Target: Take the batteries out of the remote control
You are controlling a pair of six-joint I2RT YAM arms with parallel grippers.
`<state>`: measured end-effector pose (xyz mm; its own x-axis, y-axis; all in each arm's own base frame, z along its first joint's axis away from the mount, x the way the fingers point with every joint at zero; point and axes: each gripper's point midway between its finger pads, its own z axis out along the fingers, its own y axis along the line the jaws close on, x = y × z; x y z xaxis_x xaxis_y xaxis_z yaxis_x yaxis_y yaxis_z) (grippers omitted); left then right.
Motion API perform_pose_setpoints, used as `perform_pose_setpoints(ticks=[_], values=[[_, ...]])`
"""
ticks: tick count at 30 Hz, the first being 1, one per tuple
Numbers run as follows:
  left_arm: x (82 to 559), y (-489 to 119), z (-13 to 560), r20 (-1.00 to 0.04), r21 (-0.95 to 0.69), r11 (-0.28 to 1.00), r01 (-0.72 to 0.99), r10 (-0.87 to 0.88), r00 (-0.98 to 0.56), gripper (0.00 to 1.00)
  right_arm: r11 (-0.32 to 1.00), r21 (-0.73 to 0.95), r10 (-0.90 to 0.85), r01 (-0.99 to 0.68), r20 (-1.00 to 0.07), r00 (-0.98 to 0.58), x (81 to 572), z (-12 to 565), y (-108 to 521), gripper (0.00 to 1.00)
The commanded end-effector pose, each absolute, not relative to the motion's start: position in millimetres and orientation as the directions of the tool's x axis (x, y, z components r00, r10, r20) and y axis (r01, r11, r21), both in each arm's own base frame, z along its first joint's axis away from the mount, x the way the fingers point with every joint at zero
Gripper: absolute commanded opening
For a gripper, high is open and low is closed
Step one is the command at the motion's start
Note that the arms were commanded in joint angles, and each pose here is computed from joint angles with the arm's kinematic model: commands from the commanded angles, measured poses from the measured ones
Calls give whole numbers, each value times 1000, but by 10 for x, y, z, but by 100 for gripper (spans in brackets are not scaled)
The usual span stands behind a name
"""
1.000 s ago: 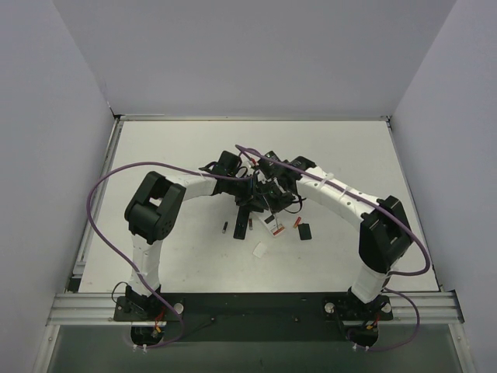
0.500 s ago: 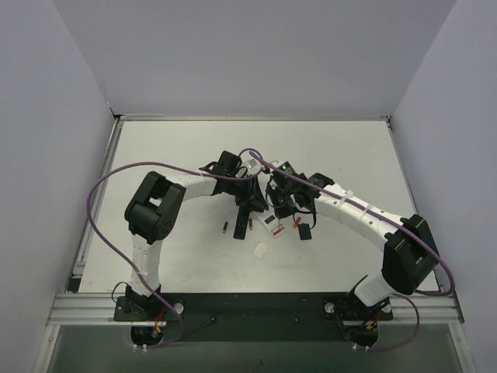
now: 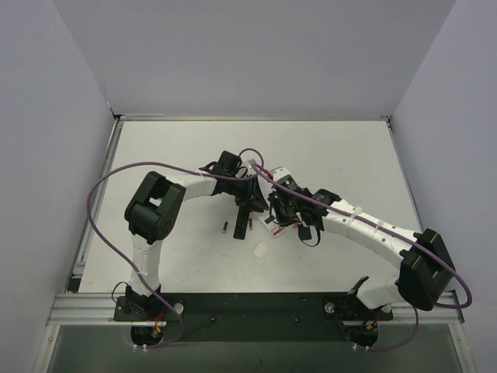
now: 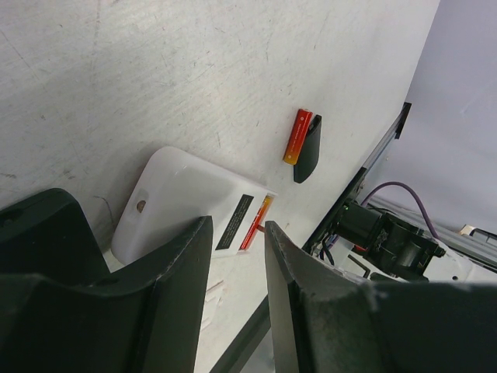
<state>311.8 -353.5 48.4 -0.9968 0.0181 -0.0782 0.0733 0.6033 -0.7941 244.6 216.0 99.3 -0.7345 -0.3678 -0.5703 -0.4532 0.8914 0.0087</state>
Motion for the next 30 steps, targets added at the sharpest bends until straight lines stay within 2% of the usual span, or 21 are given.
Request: perform_pose_setpoints(ticks=[1,13,30], values=[[3144,-3482,392,-94,-771,632,85,19,-995,44,890,-107,-451,-442,-340,-825,1872,583,1649,0],[3158,-3487,368,-91,-769,635,81,17,-996,44,912,-76,-398,-404,-412,-820,1708,608,1611,0],[3150,-3482,358,-90,-768,636,81,18,-996,44,917,-71,-381,-392,-446,-810,1697,629,1607,0]])
